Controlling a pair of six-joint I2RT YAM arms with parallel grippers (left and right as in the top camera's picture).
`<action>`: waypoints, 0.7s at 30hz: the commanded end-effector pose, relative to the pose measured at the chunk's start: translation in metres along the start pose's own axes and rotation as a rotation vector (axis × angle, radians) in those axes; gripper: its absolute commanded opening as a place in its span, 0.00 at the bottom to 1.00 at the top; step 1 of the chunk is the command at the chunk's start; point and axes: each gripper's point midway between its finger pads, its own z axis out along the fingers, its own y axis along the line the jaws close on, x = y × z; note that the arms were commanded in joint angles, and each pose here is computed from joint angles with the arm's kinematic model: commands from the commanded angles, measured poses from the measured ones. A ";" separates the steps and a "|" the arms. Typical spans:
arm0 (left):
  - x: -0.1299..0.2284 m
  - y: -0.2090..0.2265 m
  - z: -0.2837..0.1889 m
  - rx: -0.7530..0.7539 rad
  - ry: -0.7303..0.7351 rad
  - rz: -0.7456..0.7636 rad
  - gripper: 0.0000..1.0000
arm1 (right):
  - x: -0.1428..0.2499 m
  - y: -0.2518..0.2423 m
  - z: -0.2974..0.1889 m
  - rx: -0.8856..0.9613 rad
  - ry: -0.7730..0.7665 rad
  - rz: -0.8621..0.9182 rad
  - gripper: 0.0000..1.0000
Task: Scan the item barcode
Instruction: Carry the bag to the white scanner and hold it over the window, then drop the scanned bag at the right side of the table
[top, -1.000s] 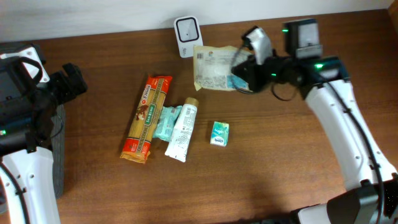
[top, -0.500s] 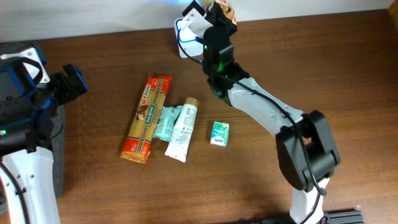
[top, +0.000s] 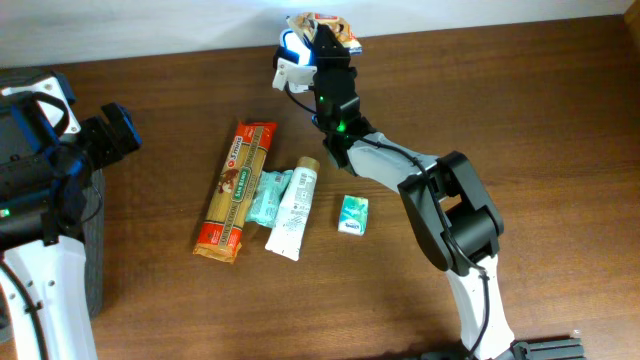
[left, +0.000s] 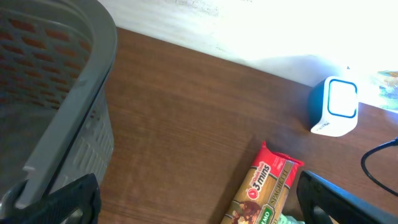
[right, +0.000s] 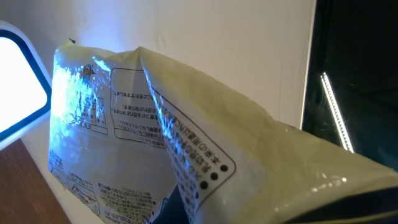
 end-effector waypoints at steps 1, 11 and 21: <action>-0.003 -0.001 -0.003 0.009 -0.010 0.019 0.99 | 0.010 -0.019 0.007 0.041 0.011 0.005 0.04; -0.003 -0.001 -0.003 0.009 -0.010 0.019 0.99 | 0.007 -0.018 0.006 0.039 0.010 -0.010 0.04; -0.003 -0.001 -0.003 0.009 -0.010 0.019 0.99 | 0.006 -0.143 -0.039 0.077 0.095 0.303 0.04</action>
